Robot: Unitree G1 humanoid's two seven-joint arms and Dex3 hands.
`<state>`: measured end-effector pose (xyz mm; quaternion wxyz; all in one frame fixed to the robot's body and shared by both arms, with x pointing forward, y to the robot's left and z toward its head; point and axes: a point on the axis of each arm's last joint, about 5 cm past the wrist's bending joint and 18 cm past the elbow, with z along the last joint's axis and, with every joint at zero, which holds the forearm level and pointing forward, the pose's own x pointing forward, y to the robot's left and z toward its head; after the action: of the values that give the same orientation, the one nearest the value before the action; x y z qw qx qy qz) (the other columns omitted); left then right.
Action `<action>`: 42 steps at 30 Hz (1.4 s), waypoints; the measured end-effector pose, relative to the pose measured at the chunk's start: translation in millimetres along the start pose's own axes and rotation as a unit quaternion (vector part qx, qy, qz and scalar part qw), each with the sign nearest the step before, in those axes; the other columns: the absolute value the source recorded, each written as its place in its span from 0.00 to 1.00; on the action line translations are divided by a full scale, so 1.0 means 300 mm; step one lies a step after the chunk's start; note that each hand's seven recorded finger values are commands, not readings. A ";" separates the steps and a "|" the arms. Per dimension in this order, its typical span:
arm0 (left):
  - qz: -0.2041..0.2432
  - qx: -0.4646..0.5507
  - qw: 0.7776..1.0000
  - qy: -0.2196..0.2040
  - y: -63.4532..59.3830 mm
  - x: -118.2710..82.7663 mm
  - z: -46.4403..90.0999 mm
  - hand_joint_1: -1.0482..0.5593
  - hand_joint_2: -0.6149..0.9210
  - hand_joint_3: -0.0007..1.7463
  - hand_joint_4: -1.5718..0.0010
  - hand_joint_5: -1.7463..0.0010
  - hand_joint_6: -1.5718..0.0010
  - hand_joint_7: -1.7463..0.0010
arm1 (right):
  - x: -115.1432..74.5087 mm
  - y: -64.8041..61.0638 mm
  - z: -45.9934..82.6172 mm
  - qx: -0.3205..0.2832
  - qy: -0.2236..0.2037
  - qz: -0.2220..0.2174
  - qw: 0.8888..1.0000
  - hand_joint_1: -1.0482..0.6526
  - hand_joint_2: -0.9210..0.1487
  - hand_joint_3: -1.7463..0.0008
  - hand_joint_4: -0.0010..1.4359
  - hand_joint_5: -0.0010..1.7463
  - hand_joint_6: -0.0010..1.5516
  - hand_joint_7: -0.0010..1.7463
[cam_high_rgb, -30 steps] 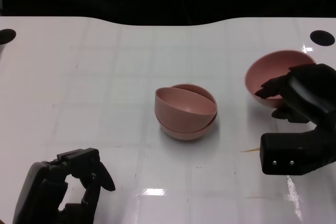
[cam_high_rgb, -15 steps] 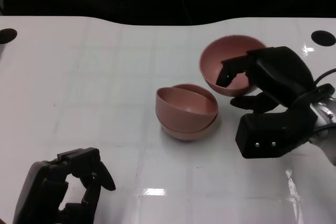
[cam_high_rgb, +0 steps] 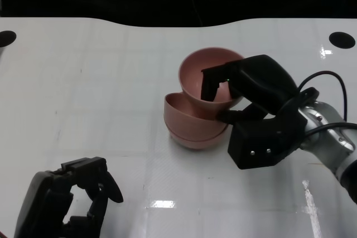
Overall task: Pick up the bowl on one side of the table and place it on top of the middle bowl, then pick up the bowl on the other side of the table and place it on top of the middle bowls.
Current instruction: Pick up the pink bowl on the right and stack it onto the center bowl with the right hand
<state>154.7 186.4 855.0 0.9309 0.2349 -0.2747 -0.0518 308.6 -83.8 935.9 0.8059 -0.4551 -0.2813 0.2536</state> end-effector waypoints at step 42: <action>-0.004 0.000 1.000 0.000 -0.005 -0.001 -0.001 0.64 0.53 0.92 0.46 0.03 0.48 0.15 | -0.026 -0.060 0.003 -0.043 -0.007 0.090 0.995 0.19 0.00 0.76 0.11 0.15 0.18 0.00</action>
<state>154.5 185.2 853.9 0.9308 0.2362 -0.2734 -0.0551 305.1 -96.6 950.4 0.7573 -0.5112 -0.2558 0.3159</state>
